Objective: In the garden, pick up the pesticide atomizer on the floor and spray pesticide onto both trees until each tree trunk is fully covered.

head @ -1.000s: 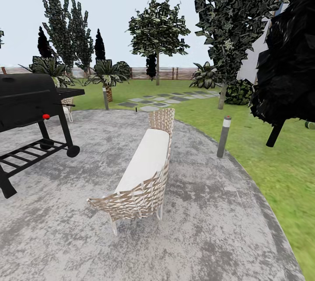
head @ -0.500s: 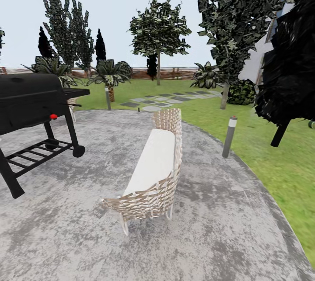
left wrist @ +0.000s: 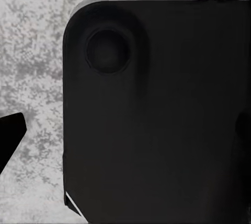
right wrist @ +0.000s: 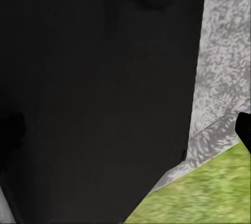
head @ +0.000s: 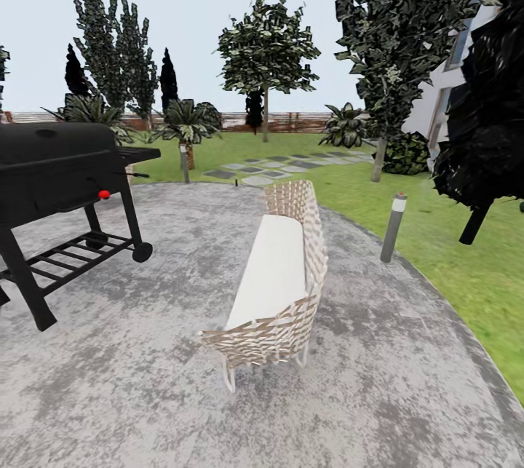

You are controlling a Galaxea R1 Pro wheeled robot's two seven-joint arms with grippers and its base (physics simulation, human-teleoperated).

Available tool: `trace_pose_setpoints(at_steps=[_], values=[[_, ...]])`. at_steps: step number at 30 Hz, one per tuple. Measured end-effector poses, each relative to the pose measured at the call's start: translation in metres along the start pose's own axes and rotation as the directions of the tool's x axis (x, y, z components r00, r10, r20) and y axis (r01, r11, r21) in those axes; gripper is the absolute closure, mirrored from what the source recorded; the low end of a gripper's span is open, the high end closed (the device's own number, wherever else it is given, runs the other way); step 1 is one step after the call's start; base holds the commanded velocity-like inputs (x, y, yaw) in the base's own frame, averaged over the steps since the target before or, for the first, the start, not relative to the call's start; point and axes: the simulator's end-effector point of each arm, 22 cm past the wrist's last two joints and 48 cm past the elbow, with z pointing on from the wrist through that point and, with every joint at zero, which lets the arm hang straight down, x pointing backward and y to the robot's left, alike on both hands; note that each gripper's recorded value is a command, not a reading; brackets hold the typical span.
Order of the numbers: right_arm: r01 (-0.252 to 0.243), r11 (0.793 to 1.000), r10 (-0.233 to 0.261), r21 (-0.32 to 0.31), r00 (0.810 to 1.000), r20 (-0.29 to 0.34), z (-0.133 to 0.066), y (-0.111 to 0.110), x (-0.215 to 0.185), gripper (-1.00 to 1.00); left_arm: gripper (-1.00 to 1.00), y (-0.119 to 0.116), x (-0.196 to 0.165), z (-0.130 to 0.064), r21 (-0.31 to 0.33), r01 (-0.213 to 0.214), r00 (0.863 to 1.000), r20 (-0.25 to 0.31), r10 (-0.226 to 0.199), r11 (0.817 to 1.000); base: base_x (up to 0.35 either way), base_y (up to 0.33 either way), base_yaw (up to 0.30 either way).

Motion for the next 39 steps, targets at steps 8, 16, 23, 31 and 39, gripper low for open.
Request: trace_pose_setpoints(at_steps=[8,16,23,31,39], values=[[-0.009,1.0,0.009,0.003,0.992,0.123,-0.002,-0.001,-0.035,-1.0,-1.0,-0.001,-0.064,-0.003,0.004,-0.007,0.991,0.132,0.006,1.0,0.0,0.321,0.0],[-0.01,1.0,0.011,-0.002,0.991,0.13,-0.002,0.0,-0.037,-1.0,-1.0,0.016,-0.103,-0.009,-0.015,-0.007,0.977,0.213,0.01,1.0,0.0,0.346,0.0],[-0.01,1.0,0.011,-0.003,0.99,0.139,-0.002,0.0,-0.04,-1.0,-1.0,0.028,-0.131,-0.015,-0.032,-0.008,0.962,0.272,0.016,0.999,0.0,0.35,0.0],[-0.01,1.0,0.011,-0.003,0.988,0.151,-0.002,0.0,-0.045,-1.0,-1.0,0.042,-0.187,-0.034,-0.053,-0.011,0.922,0.387,0.031,0.999,0.0,0.35,0.0],[-0.012,1.0,0.012,-0.003,0.987,0.163,-0.002,0.0,-0.05,-1.0,-1.0,0.041,-0.245,-0.062,-0.05,-0.011,0.861,0.508,0.035,0.999,0.0,0.35,0.0]])
